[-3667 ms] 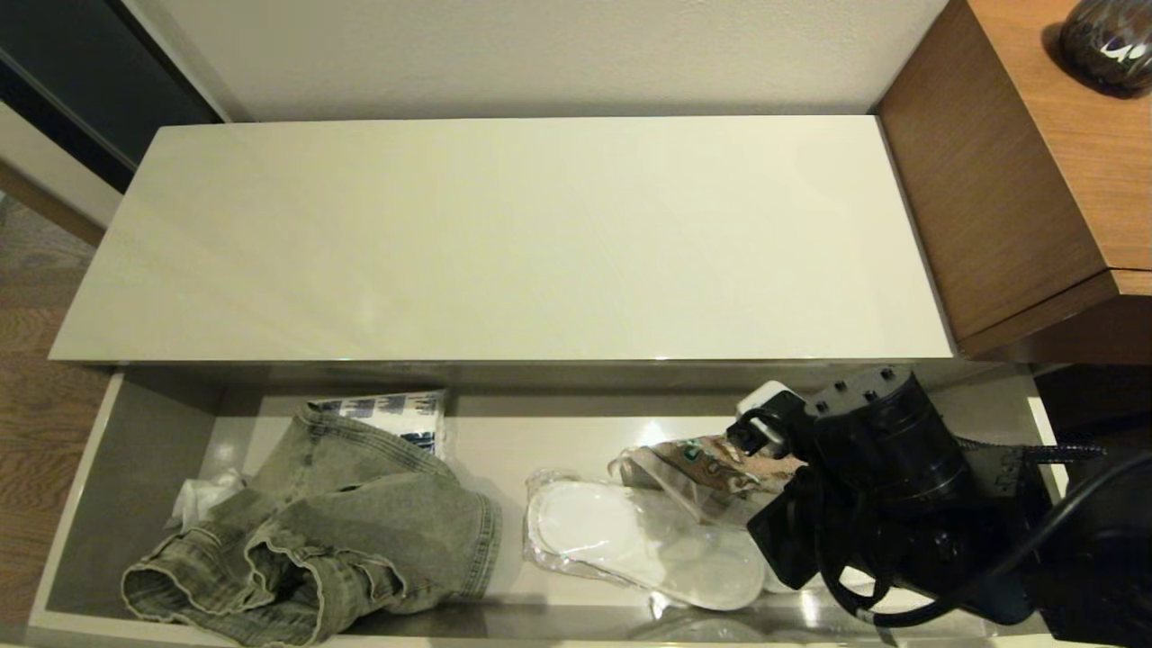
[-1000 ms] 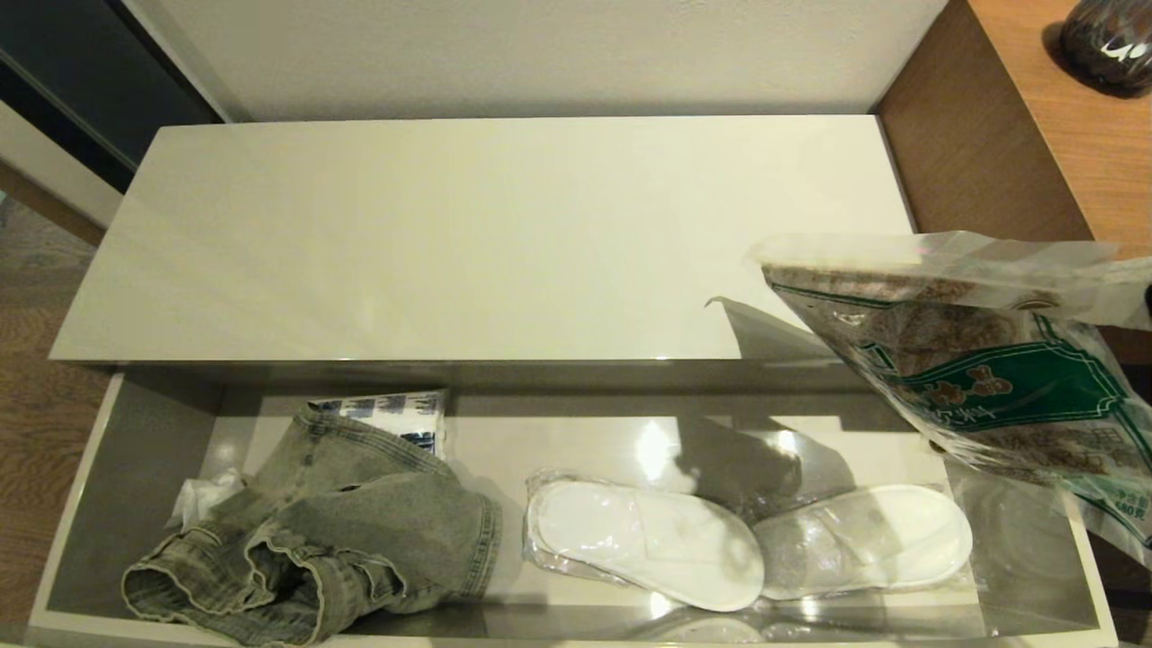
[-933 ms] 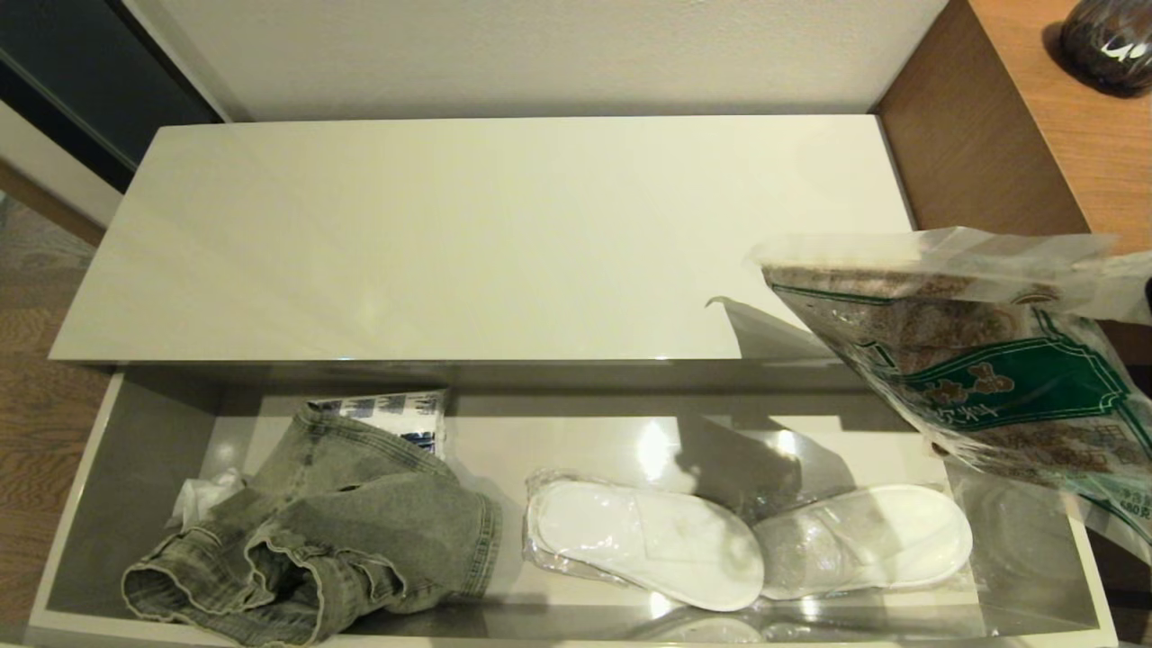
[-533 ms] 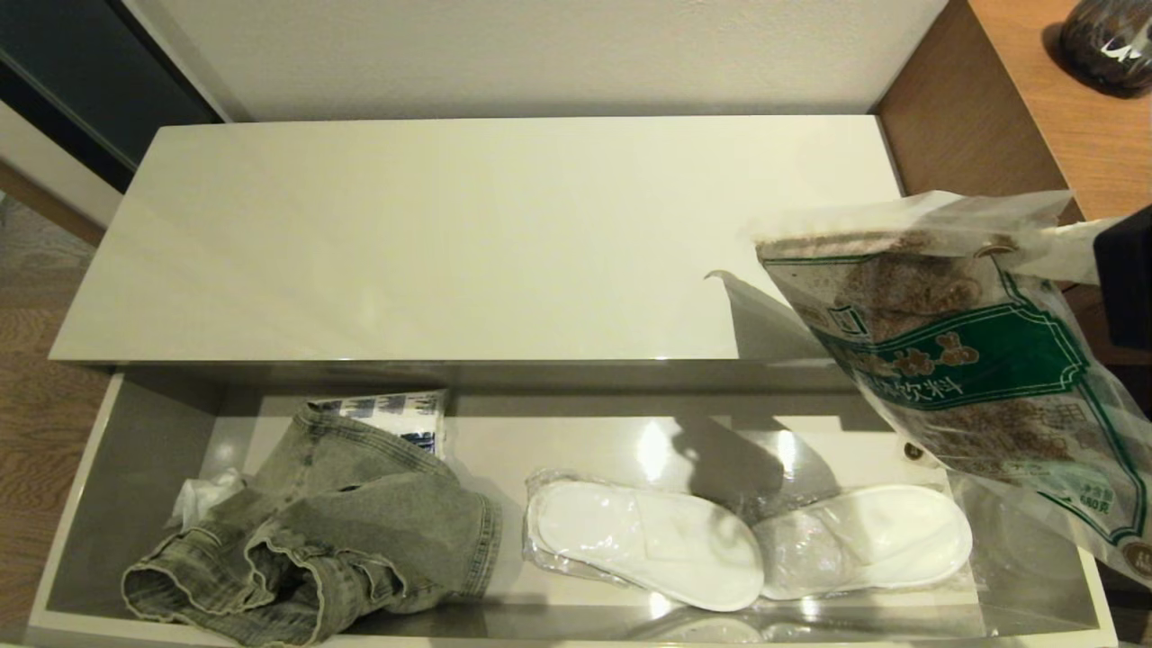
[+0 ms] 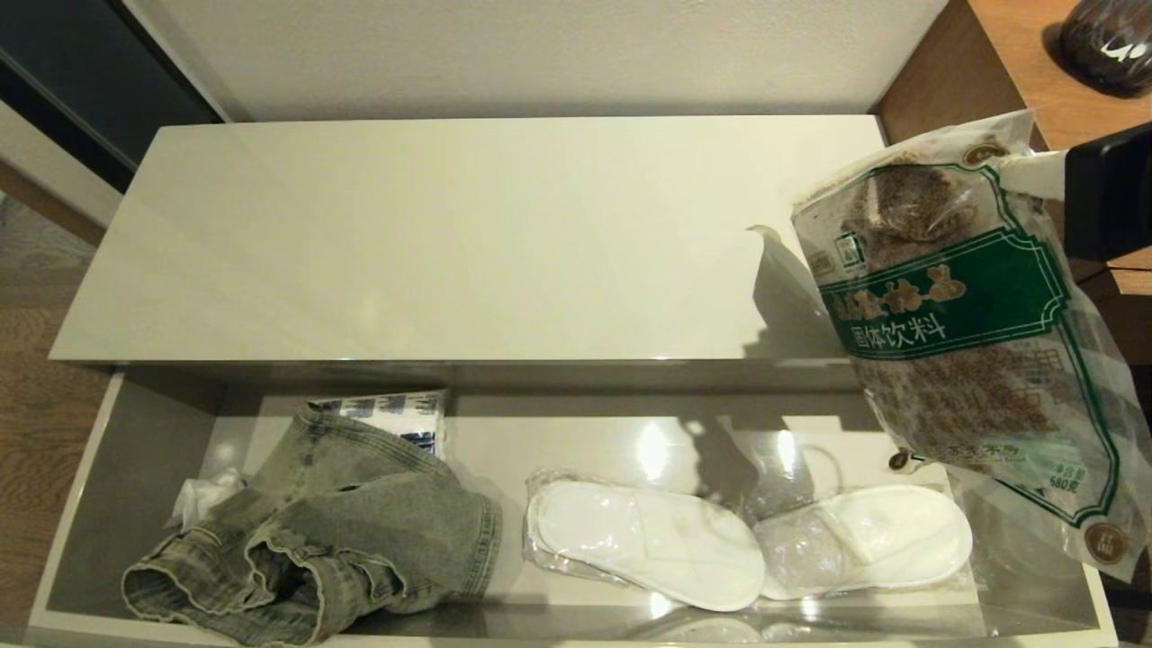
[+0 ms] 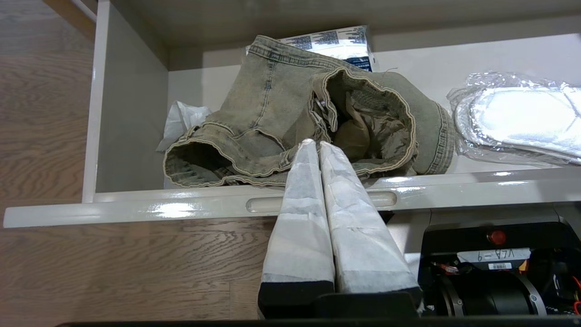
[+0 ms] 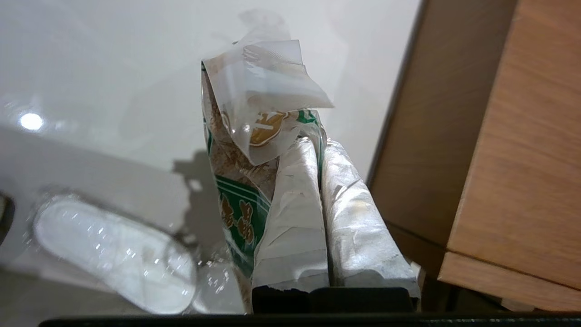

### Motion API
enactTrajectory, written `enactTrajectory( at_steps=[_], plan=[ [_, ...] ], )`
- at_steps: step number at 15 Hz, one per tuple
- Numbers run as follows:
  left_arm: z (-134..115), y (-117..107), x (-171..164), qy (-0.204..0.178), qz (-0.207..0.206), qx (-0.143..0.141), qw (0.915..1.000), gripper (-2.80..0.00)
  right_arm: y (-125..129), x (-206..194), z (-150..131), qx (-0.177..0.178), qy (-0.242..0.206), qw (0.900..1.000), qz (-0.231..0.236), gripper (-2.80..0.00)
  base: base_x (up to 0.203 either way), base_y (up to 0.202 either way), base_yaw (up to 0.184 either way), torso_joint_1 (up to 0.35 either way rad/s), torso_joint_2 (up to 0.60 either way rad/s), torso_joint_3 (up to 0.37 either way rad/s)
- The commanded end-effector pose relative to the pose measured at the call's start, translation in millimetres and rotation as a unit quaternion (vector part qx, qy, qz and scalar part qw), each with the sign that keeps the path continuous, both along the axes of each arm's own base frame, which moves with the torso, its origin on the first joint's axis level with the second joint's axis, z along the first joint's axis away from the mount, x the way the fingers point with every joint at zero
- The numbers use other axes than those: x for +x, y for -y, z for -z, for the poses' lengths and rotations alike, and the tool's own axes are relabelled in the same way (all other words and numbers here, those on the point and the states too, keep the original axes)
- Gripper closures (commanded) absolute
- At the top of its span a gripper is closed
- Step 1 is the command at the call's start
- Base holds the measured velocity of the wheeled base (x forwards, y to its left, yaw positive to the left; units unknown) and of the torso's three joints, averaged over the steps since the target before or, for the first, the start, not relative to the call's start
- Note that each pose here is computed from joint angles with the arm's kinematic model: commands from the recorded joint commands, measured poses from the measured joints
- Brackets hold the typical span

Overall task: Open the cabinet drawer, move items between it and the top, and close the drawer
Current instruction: Place the solid drinks on the table

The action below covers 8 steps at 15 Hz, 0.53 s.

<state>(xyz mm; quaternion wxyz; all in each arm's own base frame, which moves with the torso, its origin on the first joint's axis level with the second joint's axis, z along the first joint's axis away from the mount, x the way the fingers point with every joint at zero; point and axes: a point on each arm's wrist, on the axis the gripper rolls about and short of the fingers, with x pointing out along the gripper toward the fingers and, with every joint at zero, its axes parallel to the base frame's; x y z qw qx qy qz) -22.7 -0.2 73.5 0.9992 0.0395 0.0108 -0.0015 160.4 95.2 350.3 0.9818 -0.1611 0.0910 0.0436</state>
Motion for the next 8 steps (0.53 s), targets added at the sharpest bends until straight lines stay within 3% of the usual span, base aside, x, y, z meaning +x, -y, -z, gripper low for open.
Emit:
enactTrajectory(
  at_steps=[1, 4, 8],
  plan=[
    [0.0, 0.1, 0.0, 0.0, -0.001, 0.0, 1.0, 0.0, 9.2, 13.1, -0.5, 0.0, 0.01, 0.999, 0.039, 0.0, 0.0, 0.0, 0.0, 0.0, 0.0, 0.0],
    [0.0, 0.1, 0.0, 0.0, -0.001, 0.0, 1.0, 0.0, 26.5, 36.3, -2.5, 0.0, 0.033, 0.995, 0.089, 0.0, 0.0, 0.0, 0.0, 0.0, 0.0, 0.0],
    [0.0, 0.0, 0.0, 0.0, 0.0, 0.0, 1.0, 0.0, 38.3, 61.3, 4.1, 0.003, 0.03, 0.995, 0.099, 0.0, 0.0, 0.0, 0.0, 0.0, 0.0, 0.0]
  ],
)
